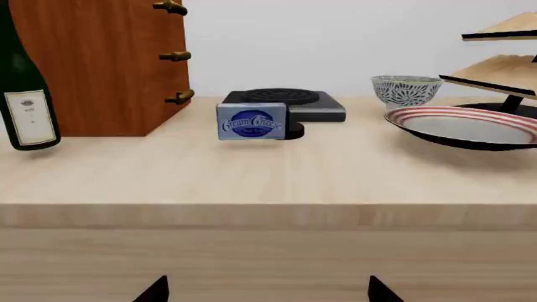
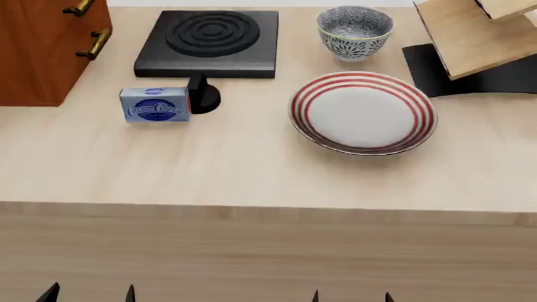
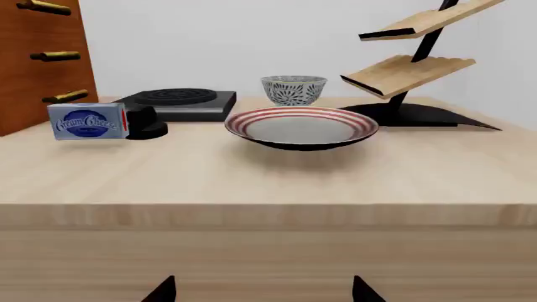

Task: Pick up the cream cheese and put it in the bowl.

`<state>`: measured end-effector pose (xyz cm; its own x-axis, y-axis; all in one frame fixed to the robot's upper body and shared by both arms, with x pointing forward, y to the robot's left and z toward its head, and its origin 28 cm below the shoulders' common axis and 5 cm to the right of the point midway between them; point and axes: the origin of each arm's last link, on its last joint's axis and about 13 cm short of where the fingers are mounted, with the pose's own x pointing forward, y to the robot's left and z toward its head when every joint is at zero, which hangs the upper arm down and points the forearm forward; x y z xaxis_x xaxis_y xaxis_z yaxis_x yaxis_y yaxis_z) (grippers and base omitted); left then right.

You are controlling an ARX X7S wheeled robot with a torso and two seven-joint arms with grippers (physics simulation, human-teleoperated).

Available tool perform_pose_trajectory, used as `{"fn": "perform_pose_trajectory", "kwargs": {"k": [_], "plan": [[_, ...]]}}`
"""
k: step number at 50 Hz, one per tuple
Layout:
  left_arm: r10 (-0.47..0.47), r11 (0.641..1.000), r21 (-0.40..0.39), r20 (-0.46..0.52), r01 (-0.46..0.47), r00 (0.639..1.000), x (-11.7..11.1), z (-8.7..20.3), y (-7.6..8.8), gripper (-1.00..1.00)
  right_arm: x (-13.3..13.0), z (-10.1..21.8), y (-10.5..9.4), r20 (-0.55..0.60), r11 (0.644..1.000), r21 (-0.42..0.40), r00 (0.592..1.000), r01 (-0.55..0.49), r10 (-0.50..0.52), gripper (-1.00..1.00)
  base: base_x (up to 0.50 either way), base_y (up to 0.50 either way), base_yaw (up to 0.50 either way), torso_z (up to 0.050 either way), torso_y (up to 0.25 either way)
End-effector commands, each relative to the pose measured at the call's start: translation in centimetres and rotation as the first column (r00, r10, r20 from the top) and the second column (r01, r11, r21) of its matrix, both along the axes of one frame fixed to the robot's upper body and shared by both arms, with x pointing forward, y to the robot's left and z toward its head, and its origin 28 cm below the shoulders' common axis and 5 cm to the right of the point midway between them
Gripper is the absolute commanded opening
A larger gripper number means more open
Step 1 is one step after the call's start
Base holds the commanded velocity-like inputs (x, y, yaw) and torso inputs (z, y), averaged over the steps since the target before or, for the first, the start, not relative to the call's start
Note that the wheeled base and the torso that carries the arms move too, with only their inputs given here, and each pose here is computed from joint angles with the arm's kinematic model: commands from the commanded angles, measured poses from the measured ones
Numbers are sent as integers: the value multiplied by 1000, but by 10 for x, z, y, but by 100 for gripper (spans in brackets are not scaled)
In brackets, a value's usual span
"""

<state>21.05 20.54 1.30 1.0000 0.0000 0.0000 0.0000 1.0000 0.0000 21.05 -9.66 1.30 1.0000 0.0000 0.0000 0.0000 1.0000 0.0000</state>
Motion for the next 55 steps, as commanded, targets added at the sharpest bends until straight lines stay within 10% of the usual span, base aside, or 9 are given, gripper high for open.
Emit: {"fn": "perform_pose_trajectory", "kwargs": {"k": [1,55], "plan": [[0,1000,0,0,0,1000,0,0,0,100,0,0,0,0,1000,0,1000,0,0,100,0,0,0,0,0],[-18,1000,3,48,18,999,-8,15,5,100,-7,8,0,18,1000,12,1000,-11,11,100,0,0,0,39,0]]}}
